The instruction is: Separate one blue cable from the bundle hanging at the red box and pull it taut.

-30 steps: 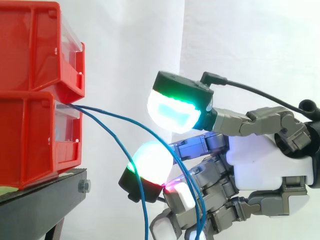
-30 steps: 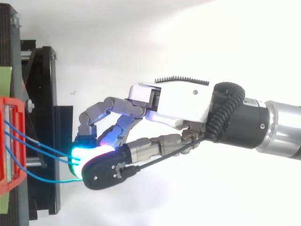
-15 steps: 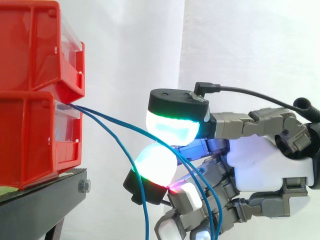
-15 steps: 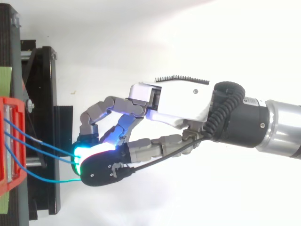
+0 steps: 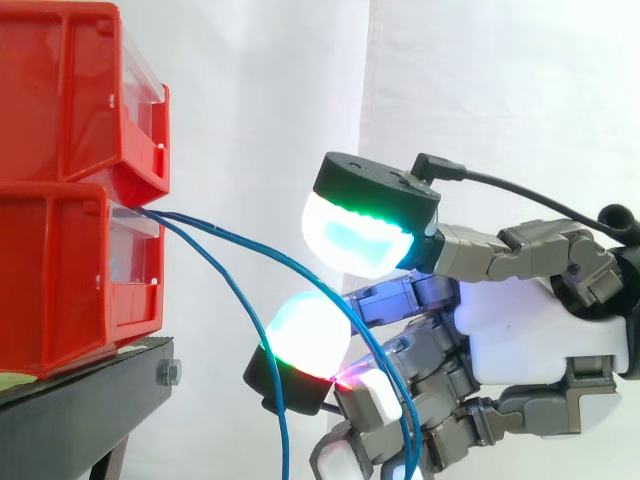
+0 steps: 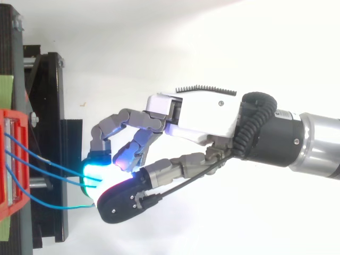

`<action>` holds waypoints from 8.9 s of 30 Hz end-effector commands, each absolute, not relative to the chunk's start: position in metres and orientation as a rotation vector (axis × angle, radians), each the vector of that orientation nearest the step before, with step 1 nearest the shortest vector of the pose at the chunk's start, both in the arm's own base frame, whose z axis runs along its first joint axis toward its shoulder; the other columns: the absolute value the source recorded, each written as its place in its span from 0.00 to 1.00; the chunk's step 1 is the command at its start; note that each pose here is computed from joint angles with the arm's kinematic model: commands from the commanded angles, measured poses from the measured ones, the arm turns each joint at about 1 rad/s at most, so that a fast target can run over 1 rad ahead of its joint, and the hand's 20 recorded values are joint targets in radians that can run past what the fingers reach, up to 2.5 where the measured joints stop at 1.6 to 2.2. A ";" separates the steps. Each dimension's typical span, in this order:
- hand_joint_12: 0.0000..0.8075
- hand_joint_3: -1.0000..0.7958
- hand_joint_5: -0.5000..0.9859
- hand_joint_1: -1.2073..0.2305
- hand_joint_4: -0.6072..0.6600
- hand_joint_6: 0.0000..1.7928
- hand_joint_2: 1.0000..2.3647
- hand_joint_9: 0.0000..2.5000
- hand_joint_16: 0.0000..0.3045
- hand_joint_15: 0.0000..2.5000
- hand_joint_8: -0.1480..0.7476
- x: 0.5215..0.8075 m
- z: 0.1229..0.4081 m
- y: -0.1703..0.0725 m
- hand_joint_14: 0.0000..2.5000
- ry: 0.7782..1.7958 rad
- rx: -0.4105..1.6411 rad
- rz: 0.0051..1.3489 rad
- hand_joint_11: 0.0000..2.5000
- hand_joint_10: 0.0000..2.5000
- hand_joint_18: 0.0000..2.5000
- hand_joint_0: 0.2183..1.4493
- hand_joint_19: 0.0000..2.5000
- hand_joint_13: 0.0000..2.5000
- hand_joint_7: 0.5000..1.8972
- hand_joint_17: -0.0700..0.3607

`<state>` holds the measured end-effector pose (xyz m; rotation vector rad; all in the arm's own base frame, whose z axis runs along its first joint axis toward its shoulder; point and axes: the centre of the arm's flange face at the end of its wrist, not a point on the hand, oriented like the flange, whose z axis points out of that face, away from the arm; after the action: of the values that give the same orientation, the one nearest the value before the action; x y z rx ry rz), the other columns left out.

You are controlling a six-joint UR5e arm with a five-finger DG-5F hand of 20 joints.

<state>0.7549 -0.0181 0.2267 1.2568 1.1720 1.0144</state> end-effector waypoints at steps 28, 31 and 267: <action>0.49 0.45 0.20 0.26 0.55 0.47 0.02 0.40 0.15 0.23 0.53 0.755 0.227 -0.018 0.01 1.168 1.256 1.012 0.37 0.01 0.36 0.40 0.27 0.34 0.38 0.41; 0.48 0.42 0.20 0.24 0.54 0.47 0.01 0.39 0.15 0.22 0.53 0.755 0.227 -0.017 0.01 1.169 1.255 1.013 0.37 0.01 0.35 0.41 0.26 0.34 0.40 0.41; 0.46 0.38 0.20 0.32 0.56 0.47 0.01 0.45 0.14 0.65 0.53 0.728 0.242 -0.035 0.46 1.240 1.407 0.941 0.67 0.04 0.44 0.42 0.46 0.40 0.42 0.39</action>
<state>0.7278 -0.0355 0.2417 1.4086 1.2391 0.9397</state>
